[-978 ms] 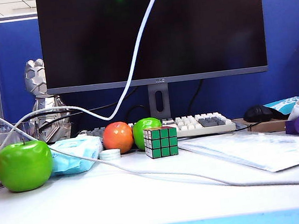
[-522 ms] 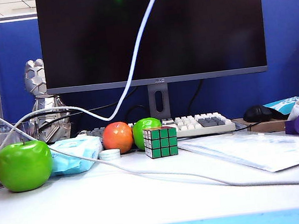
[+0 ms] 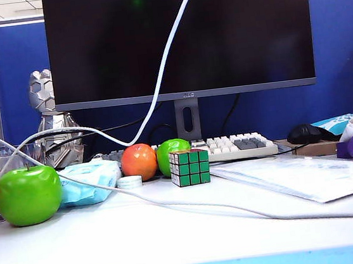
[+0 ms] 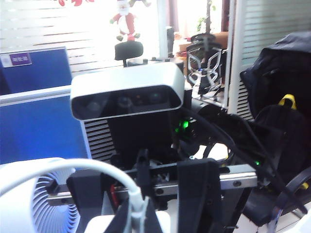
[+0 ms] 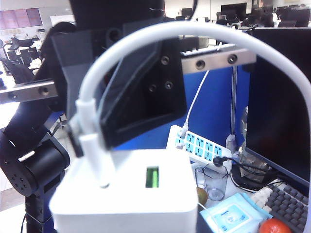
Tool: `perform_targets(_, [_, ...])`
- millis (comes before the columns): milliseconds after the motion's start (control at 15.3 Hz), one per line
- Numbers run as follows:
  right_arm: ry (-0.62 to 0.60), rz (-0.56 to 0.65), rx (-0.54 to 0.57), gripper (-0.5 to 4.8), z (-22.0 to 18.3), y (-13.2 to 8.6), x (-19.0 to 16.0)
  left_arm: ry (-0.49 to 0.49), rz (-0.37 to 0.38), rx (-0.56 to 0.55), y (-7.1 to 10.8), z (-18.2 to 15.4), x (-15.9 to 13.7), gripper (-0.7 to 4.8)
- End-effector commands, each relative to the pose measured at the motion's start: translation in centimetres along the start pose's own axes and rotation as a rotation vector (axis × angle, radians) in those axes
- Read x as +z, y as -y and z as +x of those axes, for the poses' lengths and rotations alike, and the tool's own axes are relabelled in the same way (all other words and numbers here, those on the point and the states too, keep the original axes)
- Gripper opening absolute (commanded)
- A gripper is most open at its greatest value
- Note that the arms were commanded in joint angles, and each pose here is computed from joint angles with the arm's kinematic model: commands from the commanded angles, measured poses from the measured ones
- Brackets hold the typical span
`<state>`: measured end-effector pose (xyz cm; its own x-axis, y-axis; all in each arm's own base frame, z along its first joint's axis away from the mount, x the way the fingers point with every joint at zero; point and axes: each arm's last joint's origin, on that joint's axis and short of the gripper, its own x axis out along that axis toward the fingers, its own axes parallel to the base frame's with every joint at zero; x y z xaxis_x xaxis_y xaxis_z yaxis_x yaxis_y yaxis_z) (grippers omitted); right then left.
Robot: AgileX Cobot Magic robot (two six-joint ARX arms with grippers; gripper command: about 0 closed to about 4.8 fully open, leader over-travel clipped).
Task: Pick up the Type-C charging cable and the charging base, insert one end of the Type-C charger into the corresponding slot on the base, and finally place the plugged-in charger back on the table.
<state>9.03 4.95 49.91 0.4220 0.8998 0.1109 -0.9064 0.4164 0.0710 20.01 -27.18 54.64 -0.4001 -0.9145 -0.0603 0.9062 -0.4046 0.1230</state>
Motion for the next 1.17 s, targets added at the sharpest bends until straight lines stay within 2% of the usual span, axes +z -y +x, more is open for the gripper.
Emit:
perform_targets(65, [0.238,-0.194,-0.026,-0.01,-1.1,-1.6,3.3,-0.139,-0.247,-0.038,-0.3,0.8,-3.5,-0.06])
perform_targets(456, [0.244,-0.192,-0.024,-0.01,-1.1,-1.6,3.4,-0.165,-0.241,-0.030,-0.1,0.8,-3.8,-0.06])
perform_targets(522, [0.244,-0.193,-0.024,-0.01,-1.1,-1.6,3.4,-0.165,-0.241,-0.029,-0.1,0.7,-3.8,0.10])
perform_targets(587, [0.245,-0.193,-0.023,-0.01,-1.1,-1.6,3.4,-0.161,-0.233,-0.028,-0.2,0.8,-3.8,1.52])
perform_targets(652, [0.245,-0.193,-0.023,-0.01,-1.1,-1.6,3.4,-0.158,-0.225,-0.026,-0.2,0.8,-3.7,1.90])
perform_targets(1174, [0.237,-0.198,0.001,-0.01,-1.2,-1.8,3.4,-0.051,-0.134,0.022,-1.2,0.9,-1.9,1.91])
